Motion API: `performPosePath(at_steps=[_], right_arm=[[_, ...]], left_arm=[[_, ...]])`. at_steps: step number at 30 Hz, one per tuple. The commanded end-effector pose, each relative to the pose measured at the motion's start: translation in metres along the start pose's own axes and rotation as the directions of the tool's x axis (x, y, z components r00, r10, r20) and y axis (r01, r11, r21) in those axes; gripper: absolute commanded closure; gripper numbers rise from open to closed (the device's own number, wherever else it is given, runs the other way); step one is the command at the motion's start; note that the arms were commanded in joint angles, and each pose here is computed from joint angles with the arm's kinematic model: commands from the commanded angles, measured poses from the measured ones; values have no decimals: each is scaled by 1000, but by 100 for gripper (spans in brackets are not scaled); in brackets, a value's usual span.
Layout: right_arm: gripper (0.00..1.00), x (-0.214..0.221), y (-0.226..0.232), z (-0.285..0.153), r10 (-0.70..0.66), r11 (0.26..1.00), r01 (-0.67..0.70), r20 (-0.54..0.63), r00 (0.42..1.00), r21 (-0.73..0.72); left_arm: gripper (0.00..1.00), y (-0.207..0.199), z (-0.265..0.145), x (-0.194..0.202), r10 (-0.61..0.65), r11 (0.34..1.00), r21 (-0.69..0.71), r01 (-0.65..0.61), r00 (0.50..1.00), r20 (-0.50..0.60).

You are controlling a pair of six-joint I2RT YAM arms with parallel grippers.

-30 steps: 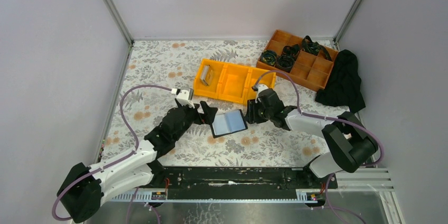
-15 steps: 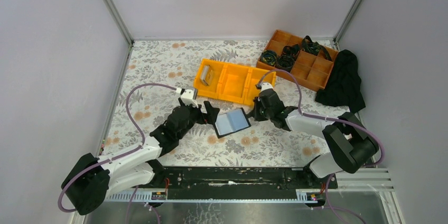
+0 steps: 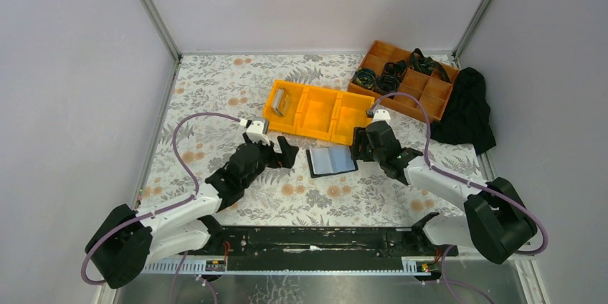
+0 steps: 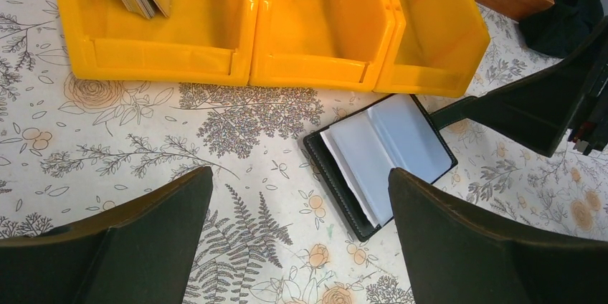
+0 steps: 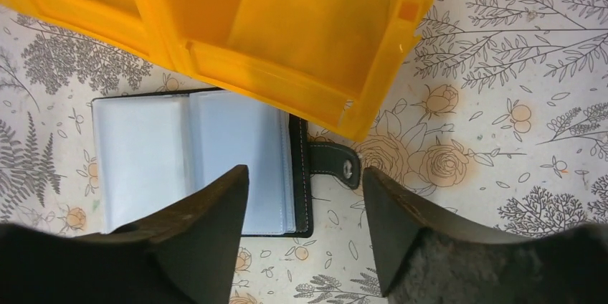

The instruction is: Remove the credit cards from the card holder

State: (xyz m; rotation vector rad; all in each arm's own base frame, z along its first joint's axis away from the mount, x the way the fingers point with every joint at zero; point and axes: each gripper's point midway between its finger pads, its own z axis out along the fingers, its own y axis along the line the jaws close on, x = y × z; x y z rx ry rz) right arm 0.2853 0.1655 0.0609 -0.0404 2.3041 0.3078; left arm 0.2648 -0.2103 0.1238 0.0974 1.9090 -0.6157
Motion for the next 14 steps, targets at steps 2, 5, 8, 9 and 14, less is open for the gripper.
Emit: performPosePath(at_steps=[2, 5, 8, 9, 14], right_arm=[[29, -18, -6, -8, 1, 999, -3, 69, 998, 32], [28, -22, -8, -9, 1, 999, -5, 94, 996, 40], [28, -22, -10, -9, -3, 999, -2, 98, 995, 49], [28, -23, -9, -8, -2, 999, -2, 97, 995, 47], [28, -21, -6, -5, 1, 999, -4, 86, 996, 35]], left_arm=[[0, -15, 3, -24, -31, 999, 39, 28, 997, 65], [0, -15, 2, -24, -26, 999, 39, 24, 998, 64], [0, -15, 2, -23, -21, 999, 42, 18, 998, 57], [0, -16, 2, -23, -19, 999, 44, 17, 998, 55], [0, -18, 4, -20, -6, 999, 54, 4, 999, 35]])
